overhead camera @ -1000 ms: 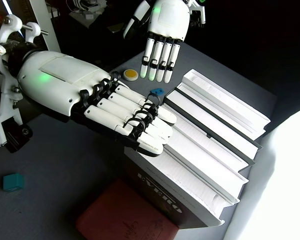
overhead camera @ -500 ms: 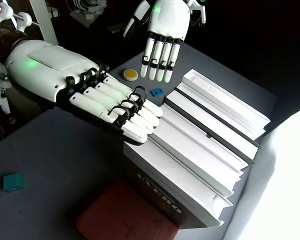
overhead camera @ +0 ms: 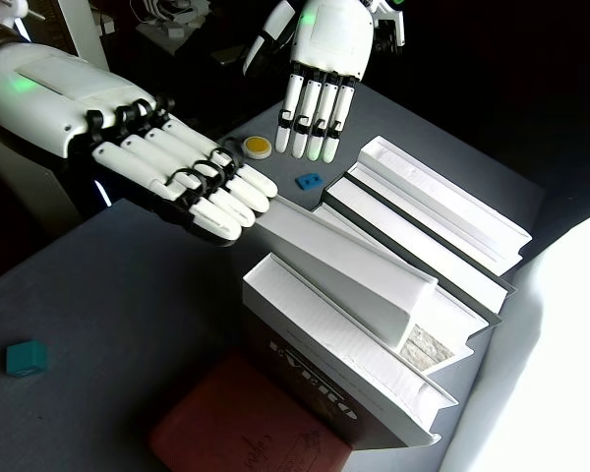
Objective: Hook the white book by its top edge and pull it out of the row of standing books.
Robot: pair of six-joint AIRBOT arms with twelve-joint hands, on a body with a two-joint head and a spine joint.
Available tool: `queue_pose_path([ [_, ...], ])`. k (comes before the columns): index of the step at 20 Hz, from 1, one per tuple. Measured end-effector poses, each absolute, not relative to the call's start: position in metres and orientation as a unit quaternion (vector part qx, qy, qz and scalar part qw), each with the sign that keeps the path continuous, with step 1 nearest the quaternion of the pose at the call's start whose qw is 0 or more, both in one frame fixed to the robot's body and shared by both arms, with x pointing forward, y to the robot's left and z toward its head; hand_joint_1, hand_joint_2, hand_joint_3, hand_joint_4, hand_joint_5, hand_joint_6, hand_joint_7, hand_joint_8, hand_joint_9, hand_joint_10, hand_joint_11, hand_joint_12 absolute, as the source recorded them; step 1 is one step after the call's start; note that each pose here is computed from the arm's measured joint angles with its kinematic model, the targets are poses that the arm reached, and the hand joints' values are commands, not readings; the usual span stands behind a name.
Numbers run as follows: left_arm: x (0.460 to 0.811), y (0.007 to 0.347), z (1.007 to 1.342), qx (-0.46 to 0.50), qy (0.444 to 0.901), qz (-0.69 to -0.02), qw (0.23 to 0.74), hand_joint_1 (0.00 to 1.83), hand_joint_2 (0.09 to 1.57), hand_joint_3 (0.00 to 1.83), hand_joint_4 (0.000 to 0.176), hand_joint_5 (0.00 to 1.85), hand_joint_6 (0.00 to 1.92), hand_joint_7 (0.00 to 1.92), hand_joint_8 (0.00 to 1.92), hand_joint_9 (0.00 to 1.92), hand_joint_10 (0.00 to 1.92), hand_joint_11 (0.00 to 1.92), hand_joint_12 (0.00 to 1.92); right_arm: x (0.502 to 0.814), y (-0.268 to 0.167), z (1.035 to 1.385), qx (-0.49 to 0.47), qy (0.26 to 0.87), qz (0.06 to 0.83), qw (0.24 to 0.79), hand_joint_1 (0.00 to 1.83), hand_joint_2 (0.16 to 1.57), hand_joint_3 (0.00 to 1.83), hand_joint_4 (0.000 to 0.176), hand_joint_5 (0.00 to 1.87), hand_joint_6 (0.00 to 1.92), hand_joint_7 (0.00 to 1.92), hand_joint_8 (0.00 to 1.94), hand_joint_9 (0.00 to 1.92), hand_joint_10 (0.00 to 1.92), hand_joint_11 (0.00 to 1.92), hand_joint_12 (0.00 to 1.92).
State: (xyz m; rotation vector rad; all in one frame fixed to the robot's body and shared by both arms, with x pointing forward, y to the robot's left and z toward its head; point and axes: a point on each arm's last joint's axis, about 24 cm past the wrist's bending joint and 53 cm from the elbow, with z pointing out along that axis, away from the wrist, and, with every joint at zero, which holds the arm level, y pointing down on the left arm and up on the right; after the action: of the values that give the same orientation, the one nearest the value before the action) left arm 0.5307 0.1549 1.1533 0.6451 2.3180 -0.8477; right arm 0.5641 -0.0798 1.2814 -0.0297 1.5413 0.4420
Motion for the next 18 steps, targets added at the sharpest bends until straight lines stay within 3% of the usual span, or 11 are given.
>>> queue_pose_path([
  [18,0.531,0.155,1.153,0.242,0.869,-0.317,0.291,0.0,1.15,0.0,0.0,0.0,0.0,0.0,0.0,0.0,0.0,0.0,0.0,0.515,-0.072,1.236,-0.052,0.741,0.185,0.643,0.0,1.12,0.0,0.0,0.04,0.01,0.01,0.0,0.0,0.0,0.0,0.0],
])
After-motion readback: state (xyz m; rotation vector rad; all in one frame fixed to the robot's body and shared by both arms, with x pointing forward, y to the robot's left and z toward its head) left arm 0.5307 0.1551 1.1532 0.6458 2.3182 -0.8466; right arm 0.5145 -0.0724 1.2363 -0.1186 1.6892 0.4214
